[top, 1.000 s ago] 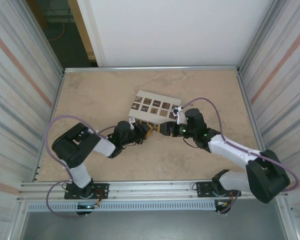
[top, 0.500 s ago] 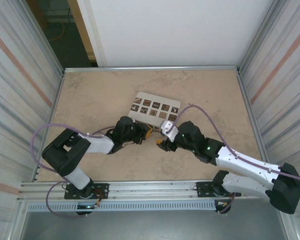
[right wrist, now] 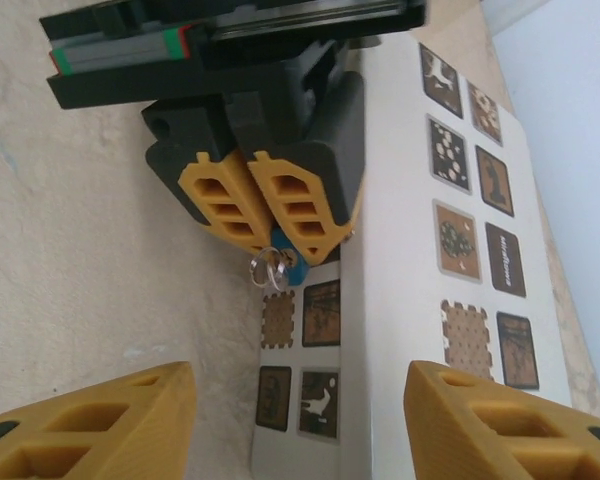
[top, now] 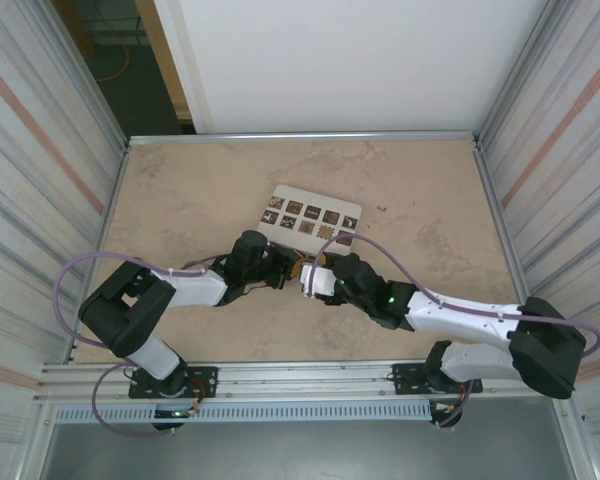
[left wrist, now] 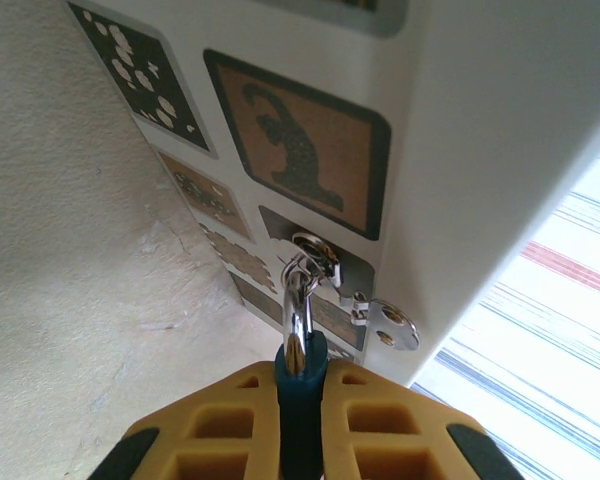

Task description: Unlock the padlock with the key

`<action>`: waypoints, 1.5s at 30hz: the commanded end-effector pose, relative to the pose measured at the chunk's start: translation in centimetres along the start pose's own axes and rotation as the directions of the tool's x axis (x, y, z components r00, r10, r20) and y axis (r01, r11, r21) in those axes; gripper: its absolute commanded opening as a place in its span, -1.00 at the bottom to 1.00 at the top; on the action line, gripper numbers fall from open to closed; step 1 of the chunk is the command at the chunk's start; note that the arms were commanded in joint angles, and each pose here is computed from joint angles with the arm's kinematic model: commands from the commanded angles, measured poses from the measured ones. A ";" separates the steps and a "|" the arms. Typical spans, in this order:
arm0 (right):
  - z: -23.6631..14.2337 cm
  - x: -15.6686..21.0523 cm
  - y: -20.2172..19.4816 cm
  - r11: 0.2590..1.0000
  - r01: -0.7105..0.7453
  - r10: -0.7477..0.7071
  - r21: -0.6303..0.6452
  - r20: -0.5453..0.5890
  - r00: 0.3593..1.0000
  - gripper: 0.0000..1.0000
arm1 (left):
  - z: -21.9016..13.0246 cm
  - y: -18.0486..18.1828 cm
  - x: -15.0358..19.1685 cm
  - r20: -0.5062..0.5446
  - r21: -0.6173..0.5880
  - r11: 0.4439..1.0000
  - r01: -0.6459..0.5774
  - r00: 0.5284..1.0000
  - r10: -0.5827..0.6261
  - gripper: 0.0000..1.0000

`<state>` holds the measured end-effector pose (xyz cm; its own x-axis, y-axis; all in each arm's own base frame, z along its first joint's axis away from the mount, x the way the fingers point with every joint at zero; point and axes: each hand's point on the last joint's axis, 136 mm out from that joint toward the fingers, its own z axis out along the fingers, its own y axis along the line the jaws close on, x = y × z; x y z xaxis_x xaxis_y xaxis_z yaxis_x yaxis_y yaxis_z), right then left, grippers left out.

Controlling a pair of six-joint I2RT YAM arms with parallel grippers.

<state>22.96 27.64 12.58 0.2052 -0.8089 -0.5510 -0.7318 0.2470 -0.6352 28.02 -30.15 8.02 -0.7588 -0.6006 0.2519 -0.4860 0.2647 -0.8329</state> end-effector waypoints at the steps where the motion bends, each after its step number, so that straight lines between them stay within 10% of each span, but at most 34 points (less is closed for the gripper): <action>1: 0.9 -1.3 -0.4 0.999 0.041 -0.042 0.022 0.052 0.998 0.02 | -0.3 -2.6 1.4 -0.055 0.059 0.998 -0.008 0.998 0.011 -1.00; 10: 3.2 -0.4 -0.4 1.000 0.022 -0.022 -0.004 0.035 0.999 -0.36 | -0.3 -2.6 1.5 -0.058 0.060 0.998 -0.014 0.998 0.018 -1.00; 45: 5.9 0.3 -0.1 0.999 -0.046 0.046 0.005 -0.004 0.999 -0.83 | -0.4 -2.1 1.5 -0.064 0.067 0.998 -0.005 0.998 0.009 -1.00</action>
<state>26.10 30.20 8.96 0.1996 -0.8134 -0.5464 -0.7442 0.2369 -0.6245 28.06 -30.21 8.11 -0.7526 -0.6024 0.2661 -0.4975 0.2553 -0.8291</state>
